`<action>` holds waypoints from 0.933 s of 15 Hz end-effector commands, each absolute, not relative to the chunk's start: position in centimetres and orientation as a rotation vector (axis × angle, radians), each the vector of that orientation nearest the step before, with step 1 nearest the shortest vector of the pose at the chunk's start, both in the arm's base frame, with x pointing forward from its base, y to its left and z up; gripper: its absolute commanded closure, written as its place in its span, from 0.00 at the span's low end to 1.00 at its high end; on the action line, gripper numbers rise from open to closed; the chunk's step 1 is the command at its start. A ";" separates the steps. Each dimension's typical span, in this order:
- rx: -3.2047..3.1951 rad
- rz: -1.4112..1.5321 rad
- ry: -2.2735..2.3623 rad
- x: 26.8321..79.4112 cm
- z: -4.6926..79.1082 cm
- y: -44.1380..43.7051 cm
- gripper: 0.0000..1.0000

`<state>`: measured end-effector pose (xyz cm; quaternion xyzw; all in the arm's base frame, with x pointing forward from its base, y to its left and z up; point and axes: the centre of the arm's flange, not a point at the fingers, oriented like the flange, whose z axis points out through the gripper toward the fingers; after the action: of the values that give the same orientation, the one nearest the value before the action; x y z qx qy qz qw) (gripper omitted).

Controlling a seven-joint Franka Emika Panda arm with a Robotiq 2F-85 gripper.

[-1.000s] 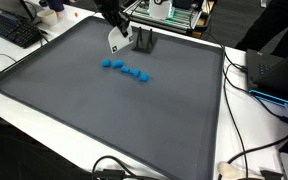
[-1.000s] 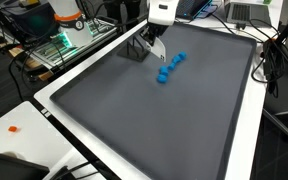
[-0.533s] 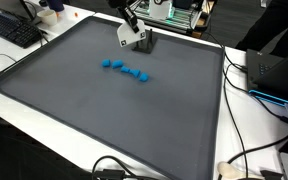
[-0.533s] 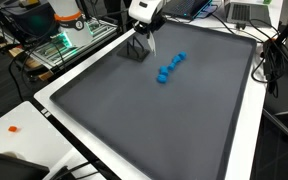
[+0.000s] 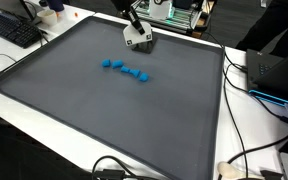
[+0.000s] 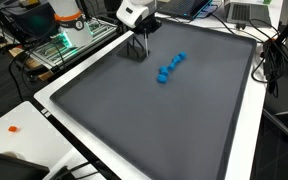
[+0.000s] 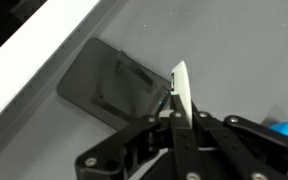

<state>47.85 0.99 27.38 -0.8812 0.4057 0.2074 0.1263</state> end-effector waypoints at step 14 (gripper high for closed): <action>-2.303 0.547 1.564 43.2 24.6 1.2 0.99</action>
<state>44.57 0.73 24.86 -0.8143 0.5257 0.2013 0.1417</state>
